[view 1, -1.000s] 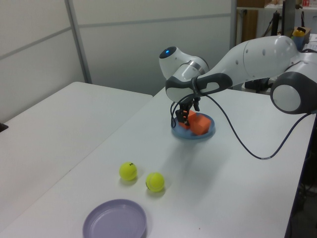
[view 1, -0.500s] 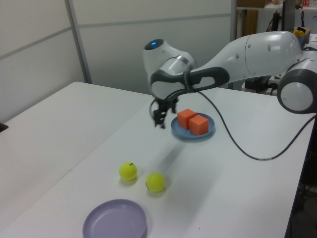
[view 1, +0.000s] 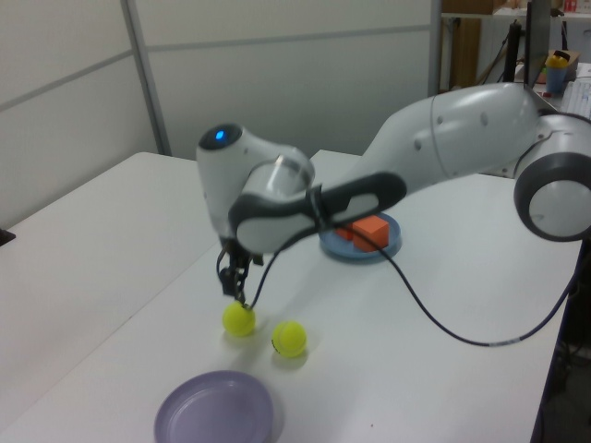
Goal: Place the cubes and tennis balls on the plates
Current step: 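Move the gripper down to a yellow tennis ball and grasp it, then carry the tennis ball to the lavender plate and release it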
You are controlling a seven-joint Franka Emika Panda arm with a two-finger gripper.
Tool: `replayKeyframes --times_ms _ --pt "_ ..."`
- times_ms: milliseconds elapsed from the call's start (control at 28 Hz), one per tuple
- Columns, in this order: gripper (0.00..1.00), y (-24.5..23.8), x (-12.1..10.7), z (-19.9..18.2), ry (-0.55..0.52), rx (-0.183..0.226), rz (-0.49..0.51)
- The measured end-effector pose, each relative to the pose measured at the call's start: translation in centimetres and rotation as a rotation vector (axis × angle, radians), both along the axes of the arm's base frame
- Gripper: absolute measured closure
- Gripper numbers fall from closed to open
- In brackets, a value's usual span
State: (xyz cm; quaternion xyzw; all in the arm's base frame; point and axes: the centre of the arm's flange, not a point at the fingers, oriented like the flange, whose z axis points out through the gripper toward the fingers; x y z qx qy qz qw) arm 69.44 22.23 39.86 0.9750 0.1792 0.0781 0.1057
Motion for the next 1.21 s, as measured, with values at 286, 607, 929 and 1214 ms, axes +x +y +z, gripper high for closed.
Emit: replayKeyframes --times_ms 286,607,929,1214 --pt "0.00 1.7 0.8 -7.6 -0.049 -0.085 0.033" --pt "0.32 2.3 1.0 -9.0 -0.056 -0.087 0.043" --pt "0.34 6.8 0.1 -2.7 -0.139 0.003 0.082" --pt "0.34 14.4 -7.0 2.1 0.013 0.009 0.105"
